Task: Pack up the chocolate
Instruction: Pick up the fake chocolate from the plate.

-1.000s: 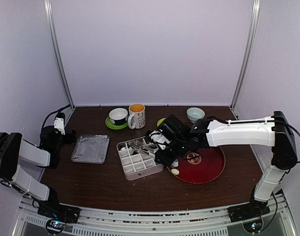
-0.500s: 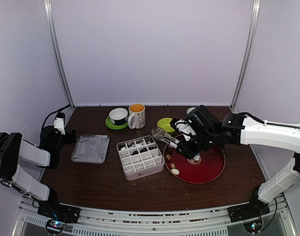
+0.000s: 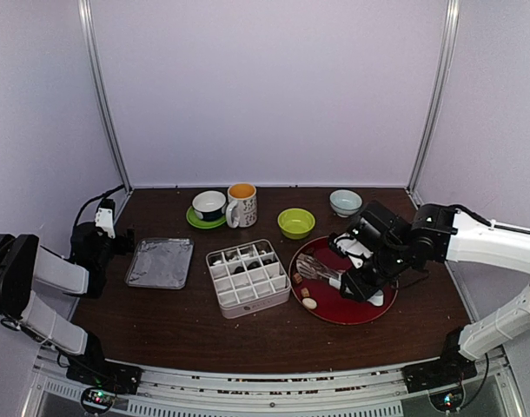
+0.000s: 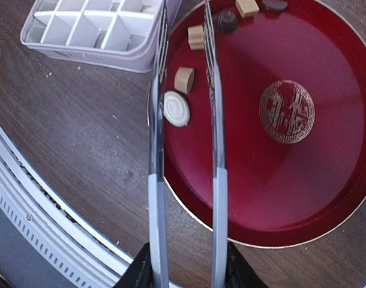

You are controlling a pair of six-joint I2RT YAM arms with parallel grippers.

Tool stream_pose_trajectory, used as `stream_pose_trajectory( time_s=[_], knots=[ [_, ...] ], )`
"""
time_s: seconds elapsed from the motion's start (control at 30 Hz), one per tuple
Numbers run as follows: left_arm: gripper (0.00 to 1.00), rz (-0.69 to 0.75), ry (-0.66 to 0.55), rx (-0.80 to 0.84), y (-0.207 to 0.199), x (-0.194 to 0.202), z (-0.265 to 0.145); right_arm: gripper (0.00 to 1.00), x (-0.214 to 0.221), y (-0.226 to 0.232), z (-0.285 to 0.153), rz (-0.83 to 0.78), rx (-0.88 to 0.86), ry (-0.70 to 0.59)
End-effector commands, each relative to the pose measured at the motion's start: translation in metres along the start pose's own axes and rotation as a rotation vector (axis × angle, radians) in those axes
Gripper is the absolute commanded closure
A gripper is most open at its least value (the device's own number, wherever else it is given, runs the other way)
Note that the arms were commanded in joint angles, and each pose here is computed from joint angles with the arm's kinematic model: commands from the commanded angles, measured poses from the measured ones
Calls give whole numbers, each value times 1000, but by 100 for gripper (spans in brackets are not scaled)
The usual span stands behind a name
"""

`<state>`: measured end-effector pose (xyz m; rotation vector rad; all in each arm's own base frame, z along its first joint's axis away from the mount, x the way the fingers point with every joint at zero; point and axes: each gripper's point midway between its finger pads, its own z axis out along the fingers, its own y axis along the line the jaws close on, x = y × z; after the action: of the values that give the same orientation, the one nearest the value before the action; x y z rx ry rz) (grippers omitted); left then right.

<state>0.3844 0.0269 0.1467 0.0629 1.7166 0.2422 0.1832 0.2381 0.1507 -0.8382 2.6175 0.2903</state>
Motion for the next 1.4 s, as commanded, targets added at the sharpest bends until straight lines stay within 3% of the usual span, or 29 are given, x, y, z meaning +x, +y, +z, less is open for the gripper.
stream_pose_trajectory(
  time_s=[0.0,0.27,0.87,1.1,1.37],
  knots=[
    [2,-15,-57,-9,4,-18,4,65,26,0,1,66,-21,61],
    [2,-15,-58,-10,5,-18,4,62,34,12,13,75,-66,89],
    [2,-16,-59,-9,4,-18,4,61,19,7,40,60,11,108],
    [2,-15,-56,-10,4,-18,4,68,13,7,41,53,21,97],
    [2,-15,-59,-9,4,-18,4,79,-5,1,13,40,47,1]
  ],
)
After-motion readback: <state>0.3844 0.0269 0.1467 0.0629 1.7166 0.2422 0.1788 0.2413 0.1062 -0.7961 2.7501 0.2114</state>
